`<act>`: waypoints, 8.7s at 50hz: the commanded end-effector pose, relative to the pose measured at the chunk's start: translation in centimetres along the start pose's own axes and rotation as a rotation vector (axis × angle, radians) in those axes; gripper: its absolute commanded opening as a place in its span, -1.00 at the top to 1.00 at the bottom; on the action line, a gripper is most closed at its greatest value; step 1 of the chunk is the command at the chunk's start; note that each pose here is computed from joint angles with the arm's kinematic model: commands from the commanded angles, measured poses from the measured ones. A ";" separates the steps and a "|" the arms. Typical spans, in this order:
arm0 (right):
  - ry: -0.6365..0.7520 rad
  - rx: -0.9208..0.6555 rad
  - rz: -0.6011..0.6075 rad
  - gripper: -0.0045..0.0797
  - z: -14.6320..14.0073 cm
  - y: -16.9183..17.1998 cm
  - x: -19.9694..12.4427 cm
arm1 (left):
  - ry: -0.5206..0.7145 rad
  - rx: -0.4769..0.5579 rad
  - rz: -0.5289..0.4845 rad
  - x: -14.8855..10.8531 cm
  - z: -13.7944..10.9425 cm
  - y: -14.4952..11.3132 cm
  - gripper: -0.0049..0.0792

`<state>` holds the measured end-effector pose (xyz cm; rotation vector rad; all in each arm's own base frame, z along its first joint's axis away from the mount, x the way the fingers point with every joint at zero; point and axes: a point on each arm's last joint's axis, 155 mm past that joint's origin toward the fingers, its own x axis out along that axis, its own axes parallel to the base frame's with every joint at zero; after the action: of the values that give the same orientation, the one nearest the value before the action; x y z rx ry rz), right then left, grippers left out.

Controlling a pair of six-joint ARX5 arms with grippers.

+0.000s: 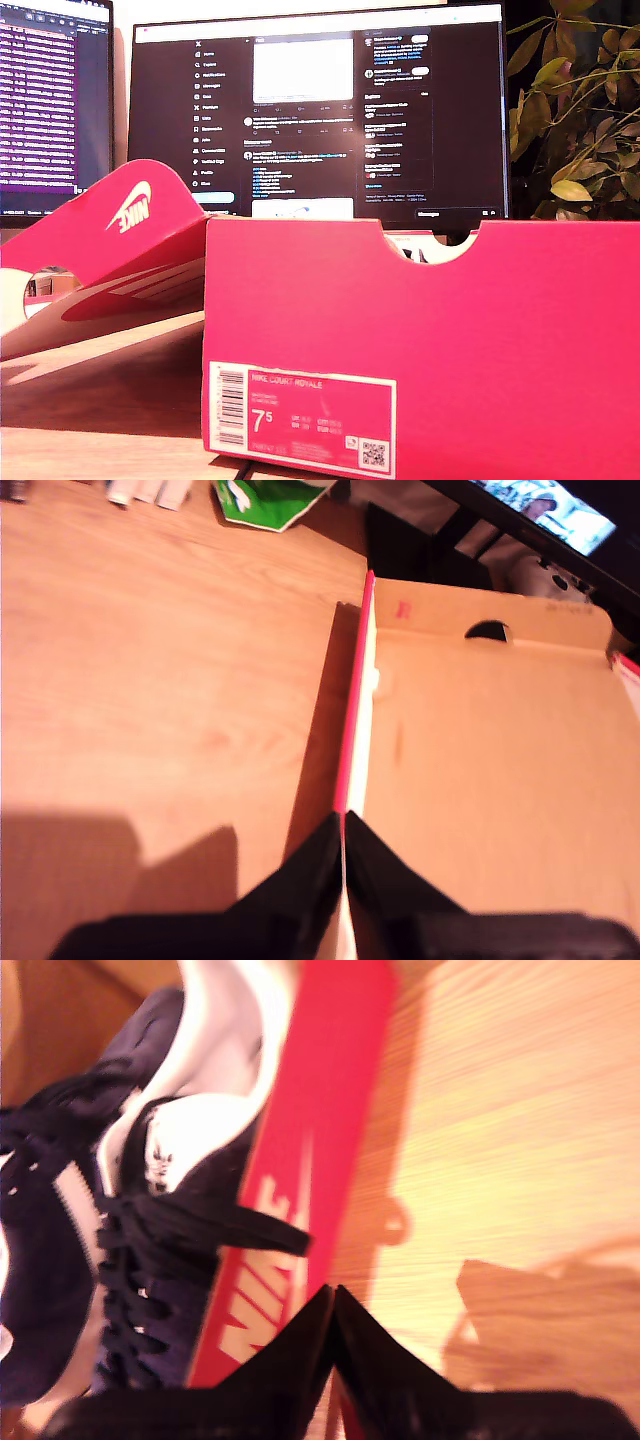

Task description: Close the red shoebox by pushing the lid with your left arm and holding the box in place with your right arm

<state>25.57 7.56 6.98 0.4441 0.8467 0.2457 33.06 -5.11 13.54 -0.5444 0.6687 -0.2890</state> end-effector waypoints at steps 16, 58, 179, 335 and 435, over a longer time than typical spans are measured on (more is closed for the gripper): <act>0.007 -0.050 0.067 0.92 0.4 1.4 1.0 | 0.268 -0.134 -0.079 4.7 -3.7 2.5 0.93; 0.135 -0.082 0.185 0.92 -2.4 4.1 2.9 | 0.496 -0.281 -0.318 6.0 -8.3 0.3 0.93; -0.123 -0.228 -0.032 0.92 9.0 2.2 -2.2 | 0.592 0.102 -0.839 -2.6 -7.1 -24.0 0.93; -0.556 -0.458 -0.268 0.92 14.7 2.5 -12.4 | 0.003 0.683 -0.283 -1.3 4.9 -10.2 0.93; -0.778 -0.399 -0.171 0.92 7.8 1.7 -14.1 | -0.452 0.442 -0.037 -8.6 -2.9 -5.4 0.93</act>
<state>22.21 0.87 22.45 0.1019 0.0543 0.0342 24.14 -7.01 21.87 -0.1807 0.0894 -0.3305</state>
